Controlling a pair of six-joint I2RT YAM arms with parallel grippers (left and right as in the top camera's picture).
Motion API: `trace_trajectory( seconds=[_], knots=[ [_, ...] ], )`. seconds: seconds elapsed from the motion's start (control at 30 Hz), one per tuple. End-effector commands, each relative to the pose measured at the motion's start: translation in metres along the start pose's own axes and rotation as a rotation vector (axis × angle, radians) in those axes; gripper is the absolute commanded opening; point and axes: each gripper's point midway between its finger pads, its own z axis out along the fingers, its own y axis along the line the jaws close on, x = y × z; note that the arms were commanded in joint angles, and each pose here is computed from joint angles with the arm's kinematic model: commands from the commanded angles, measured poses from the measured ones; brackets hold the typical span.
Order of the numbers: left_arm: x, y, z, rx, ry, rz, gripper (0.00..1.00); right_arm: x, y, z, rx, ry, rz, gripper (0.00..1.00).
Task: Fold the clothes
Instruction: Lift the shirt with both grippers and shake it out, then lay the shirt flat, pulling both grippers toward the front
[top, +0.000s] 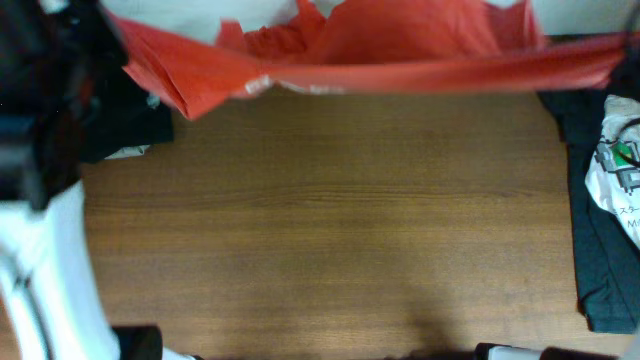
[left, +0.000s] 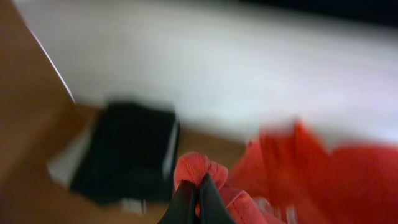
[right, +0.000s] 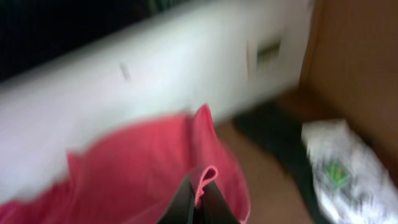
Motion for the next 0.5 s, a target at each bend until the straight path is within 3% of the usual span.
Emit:
trace_trajectory(
  seconds=[0.0, 0.1, 0.17, 0.47],
  knots=[
    [0.123, -0.013, 0.106, 0.013, 0.425, 0.029, 0.01, 0.083, -0.015, 0.082, 0.054, 0.315, 0.006, 0.04],
    [0.192, -0.003, 0.124, -0.046, 0.619, 0.012, 0.01, 0.145, -0.031, 0.107, 0.112, 0.492, 0.023, 0.04],
    [0.219, 0.002, 0.124, -0.067, 0.702, 0.02, 0.01, 0.173, -0.038, 0.113, 0.136, 0.569, 0.043, 0.04],
    [0.255, 0.011, 0.083, -0.106, 0.898, 0.028, 0.01, 0.25, -0.051, 0.11, 0.188, 0.716, 0.185, 0.04]
  ],
)
